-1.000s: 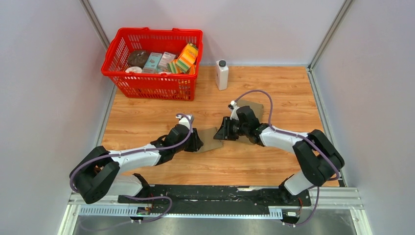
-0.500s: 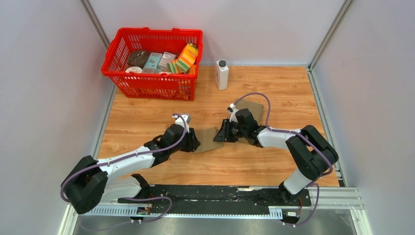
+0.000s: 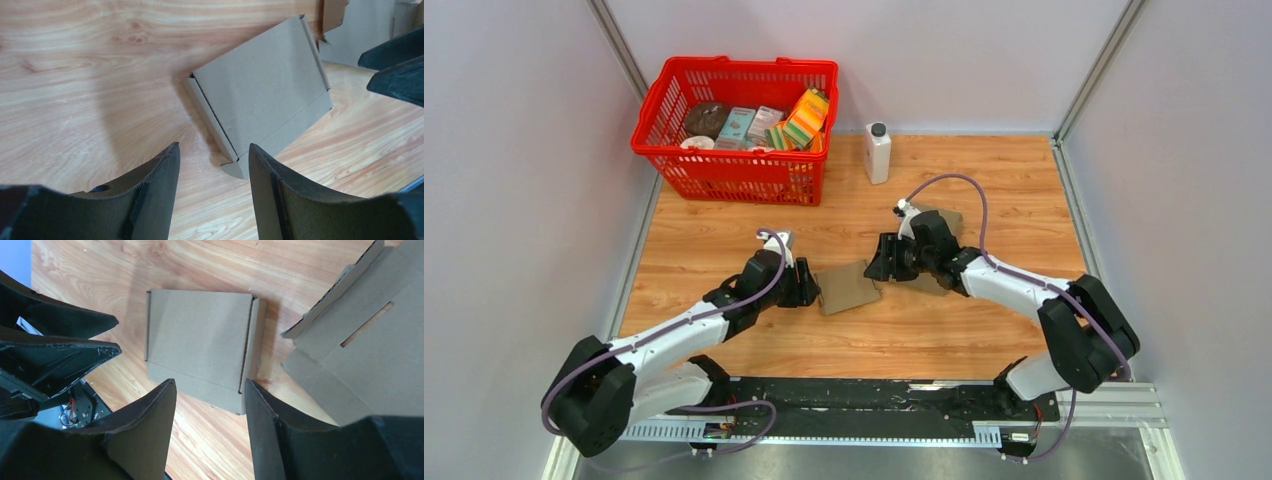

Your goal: Fold the paper box

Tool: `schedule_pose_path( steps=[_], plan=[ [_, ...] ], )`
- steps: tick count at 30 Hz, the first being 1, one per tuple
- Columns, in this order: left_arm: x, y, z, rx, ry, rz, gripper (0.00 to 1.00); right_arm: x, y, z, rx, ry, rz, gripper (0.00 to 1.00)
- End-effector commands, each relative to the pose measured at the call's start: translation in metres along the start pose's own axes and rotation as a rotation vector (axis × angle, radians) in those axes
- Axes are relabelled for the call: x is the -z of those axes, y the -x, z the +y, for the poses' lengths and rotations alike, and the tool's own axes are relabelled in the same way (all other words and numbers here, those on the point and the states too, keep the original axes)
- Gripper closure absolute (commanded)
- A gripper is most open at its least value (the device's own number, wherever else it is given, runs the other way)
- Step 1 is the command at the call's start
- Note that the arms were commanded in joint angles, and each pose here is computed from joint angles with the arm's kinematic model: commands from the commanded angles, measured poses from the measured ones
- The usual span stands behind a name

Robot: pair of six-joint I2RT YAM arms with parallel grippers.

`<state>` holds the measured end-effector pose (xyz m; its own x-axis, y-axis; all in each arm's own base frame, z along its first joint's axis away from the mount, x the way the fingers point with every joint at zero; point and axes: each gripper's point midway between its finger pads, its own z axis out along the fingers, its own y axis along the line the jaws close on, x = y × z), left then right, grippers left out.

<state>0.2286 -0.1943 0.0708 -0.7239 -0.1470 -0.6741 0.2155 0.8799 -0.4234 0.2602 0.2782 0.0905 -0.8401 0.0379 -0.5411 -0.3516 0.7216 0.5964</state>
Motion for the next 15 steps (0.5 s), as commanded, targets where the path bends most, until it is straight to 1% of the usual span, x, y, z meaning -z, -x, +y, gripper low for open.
schedule_pose_path(
  steps=[1, 2, 3, 6, 8, 9, 10, 12, 15],
  plan=[
    [-0.013, -0.001, -0.014, 0.047, -0.078, 0.013, 0.39, -0.013, 0.005, -0.017, 0.039, -0.068, 0.026, 0.46],
    [-0.016, -0.002, -0.015, 0.055, -0.083, 0.019, 0.39, -0.019, 0.001, -0.022, 0.032, -0.076, 0.045, 0.48],
    [-0.021, -0.008, -0.013, 0.06, -0.076, 0.042, 0.4, -0.021, 0.002, -0.024, 0.028, -0.078, 0.034, 0.49],
    [-0.03, -0.011, -0.014, 0.084, -0.083, 0.054, 0.43, -0.025, -0.004, -0.03, 0.016, -0.089, 0.034, 0.52],
    [-0.032, -0.013, -0.014, 0.103, -0.087, 0.049, 0.44, -0.027, -0.006, -0.034, 0.011, -0.095, 0.043, 0.54],
    [-0.031, -0.012, -0.015, 0.111, -0.094, 0.035, 0.43, -0.029, -0.002, -0.033, 0.015, -0.081, 0.025, 0.55],
    [-0.03, -0.008, -0.017, 0.122, -0.107, 0.012, 0.44, -0.029, -0.006, -0.037, 0.004, -0.083, 0.03, 0.56],
    [-0.028, -0.007, -0.015, 0.132, -0.104, -0.004, 0.41, -0.028, -0.005, -0.039, -0.024, -0.064, 0.018, 0.59],
    [-0.026, -0.009, -0.014, 0.138, -0.103, 0.003, 0.38, -0.029, -0.011, -0.046, -0.081, -0.045, 0.031, 0.64]
  ],
)
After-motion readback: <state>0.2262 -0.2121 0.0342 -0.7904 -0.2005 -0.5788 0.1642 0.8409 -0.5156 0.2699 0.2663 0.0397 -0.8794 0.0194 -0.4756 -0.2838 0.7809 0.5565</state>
